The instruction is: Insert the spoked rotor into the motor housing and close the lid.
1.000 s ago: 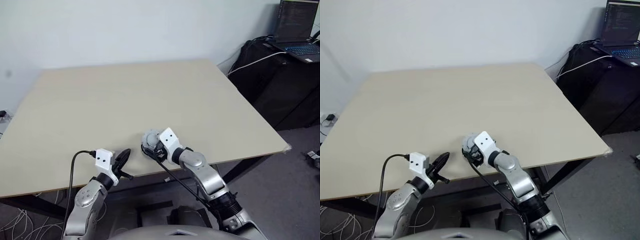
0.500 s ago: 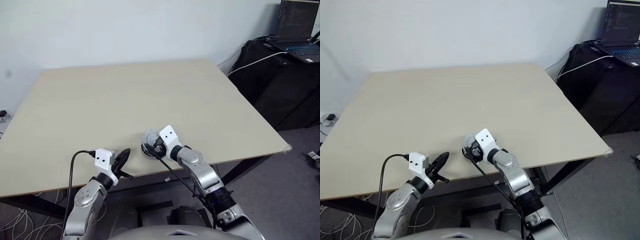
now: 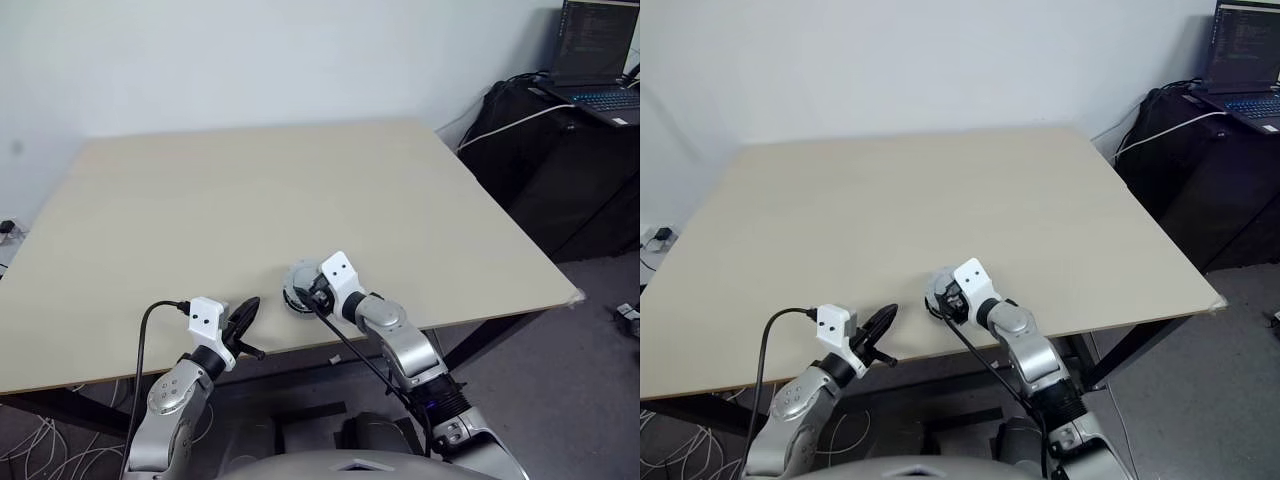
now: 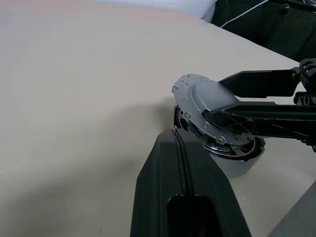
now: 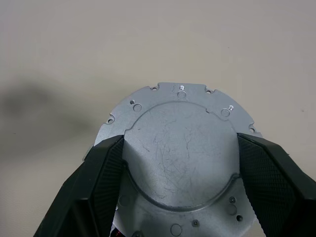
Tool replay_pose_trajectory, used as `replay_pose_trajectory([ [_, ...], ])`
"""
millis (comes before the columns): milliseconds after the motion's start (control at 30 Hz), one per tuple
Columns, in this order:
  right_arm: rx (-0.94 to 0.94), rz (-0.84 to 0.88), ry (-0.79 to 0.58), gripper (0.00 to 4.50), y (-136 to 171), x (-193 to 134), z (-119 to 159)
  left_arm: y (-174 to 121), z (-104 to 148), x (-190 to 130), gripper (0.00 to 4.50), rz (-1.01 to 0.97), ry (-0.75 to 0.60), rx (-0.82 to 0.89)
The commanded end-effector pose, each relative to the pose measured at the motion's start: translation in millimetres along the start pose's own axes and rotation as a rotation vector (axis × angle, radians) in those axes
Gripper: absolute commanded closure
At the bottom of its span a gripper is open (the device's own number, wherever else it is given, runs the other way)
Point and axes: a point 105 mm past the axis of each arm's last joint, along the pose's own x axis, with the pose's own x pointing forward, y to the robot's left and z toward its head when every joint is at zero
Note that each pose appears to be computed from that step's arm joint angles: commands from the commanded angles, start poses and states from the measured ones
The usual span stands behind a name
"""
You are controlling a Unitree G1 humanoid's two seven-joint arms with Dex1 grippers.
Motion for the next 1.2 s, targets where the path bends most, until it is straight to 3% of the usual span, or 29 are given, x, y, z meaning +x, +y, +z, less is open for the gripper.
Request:
replay_pose_trajectory([
  [33, -0.006, -0.006, -0.032, 1.29, -4.0, -1.9, 12.2, -2.5, 18.4, 1.2, 4.50, -0.012, -0.061, 0.033],
  [233, -0.051, 0.115, 0.033, 1.29, 6.9, -8.4, 4.5, -3.4, 18.2, 1.7, 4.50, -0.014, -0.062, 0.030],
  [1200, -0.141, 0.219, 0.268, 1.29, 4.4, -10.9, -17.4, -7.1, 16.1, 2.8, 4.50, -0.017, -0.065, 0.020],
])
